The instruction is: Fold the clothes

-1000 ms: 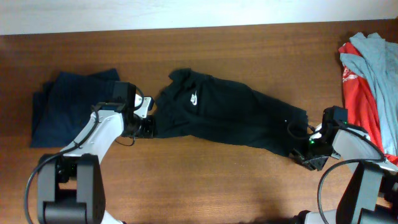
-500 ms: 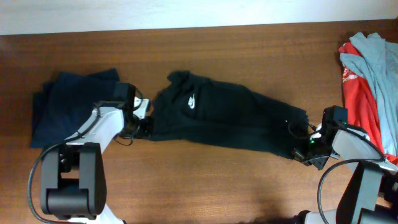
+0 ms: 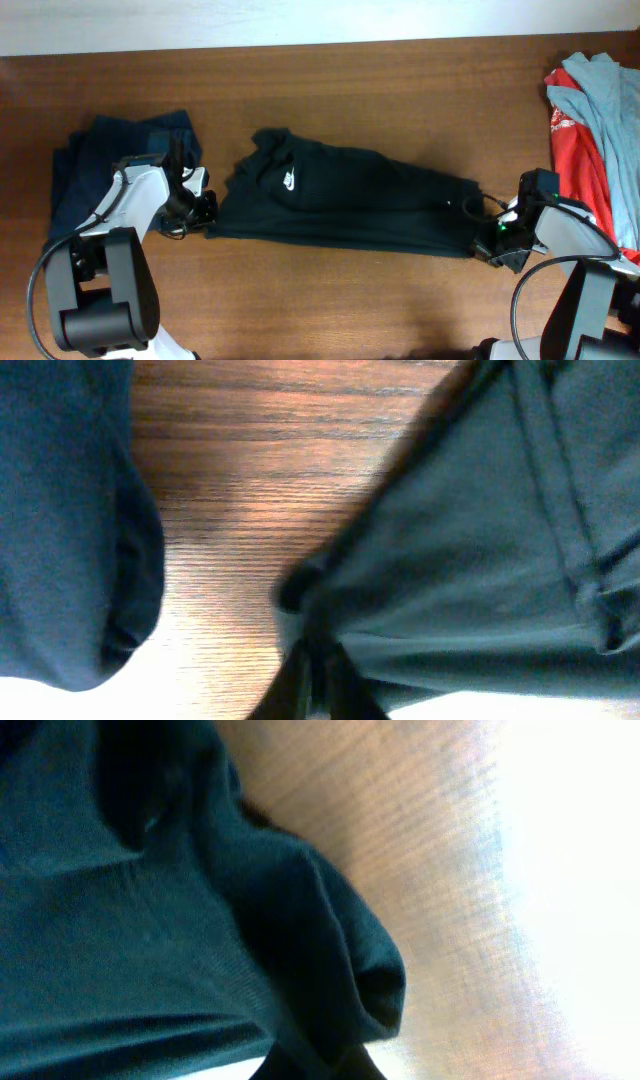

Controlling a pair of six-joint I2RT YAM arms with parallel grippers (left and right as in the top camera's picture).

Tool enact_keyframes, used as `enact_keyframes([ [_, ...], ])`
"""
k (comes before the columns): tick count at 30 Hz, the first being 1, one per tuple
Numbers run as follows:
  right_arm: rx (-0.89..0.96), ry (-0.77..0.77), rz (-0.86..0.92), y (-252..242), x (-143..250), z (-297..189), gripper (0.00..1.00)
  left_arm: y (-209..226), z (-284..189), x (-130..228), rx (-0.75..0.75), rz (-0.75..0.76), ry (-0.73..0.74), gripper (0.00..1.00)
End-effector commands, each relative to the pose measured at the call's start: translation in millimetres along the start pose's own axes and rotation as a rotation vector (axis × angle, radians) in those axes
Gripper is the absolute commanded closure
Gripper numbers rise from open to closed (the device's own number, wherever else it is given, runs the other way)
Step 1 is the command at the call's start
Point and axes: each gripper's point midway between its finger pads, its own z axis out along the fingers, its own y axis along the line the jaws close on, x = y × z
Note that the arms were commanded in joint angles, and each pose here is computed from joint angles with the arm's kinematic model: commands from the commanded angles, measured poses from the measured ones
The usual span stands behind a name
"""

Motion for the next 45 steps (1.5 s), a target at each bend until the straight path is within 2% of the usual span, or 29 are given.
enact_keyframes([
  [1,0.140,0.006,0.063,-23.3,0.5,-9.9,0.96,6.2,-12.7,-7.8,-0.016,-0.014,-0.045,0.64],
  [3,0.192,0.003,0.088,-30.9,0.2,-15.5,0.96,3.3,-13.6,-9.2,0.001,-0.013,-0.051,0.60],
  [7,0.179,-0.015,0.084,-24.4,-8.3,-28.3,0.75,2.1,-21.6,-17.8,0.001,-0.009,-0.081,0.57],
  [9,0.101,-0.004,0.023,-6.9,-11.8,-37.9,0.60,-0.5,-33.6,-28.6,0.007,-0.003,-0.118,0.57],
  [10,0.068,0.000,0.001,0.0,-12.8,-41.4,0.57,-3.1,-41.0,-34.2,0.016,0.001,-0.139,0.57],
  [12,-0.053,-0.001,-0.080,26.4,-16.4,-61.6,0.48,-20.4,-74.0,-58.2,0.090,0.029,-0.238,0.54],
  [15,-0.127,-0.037,-0.103,44.9,-23.1,-84.7,0.36,-58.8,-110.4,-83.1,0.235,0.169,-0.354,0.51],
  [19,-0.156,-0.068,-0.110,52.2,-31.1,-91.2,0.33,-104.1,-122.1,-103.3,0.301,0.282,-0.455,0.52],
  [25,-0.167,-0.092,-0.117,55.0,-37.5,-91.4,0.32,-174.3,-69.4,-111.7,0.344,0.408,-0.415,0.50],
  [30,-0.169,-0.098,-0.119,55.6,-39.0,-91.6,0.32,-203.1,-26.5,-125.6,0.361,0.472,-0.423,0.50],
  [35,-0.168,-0.100,-0.119,55.6,-39.3,-91.6,0.32,-213.9,-3.8,-133.0,0.365,0.497,-0.434,0.52],
  [41,-0.170,-0.109,-0.122,56.3,-41.5,-92.0,0.32,-211.5,6.0,-133.2,0.358,0.493,-0.419,0.63],
  [45,-0.172,-0.117,-0.124,56.9,-43.5,-92.3,0.32,-200.1,9.5,-138.0,0.286,0.474,-0.427,0.81],
])
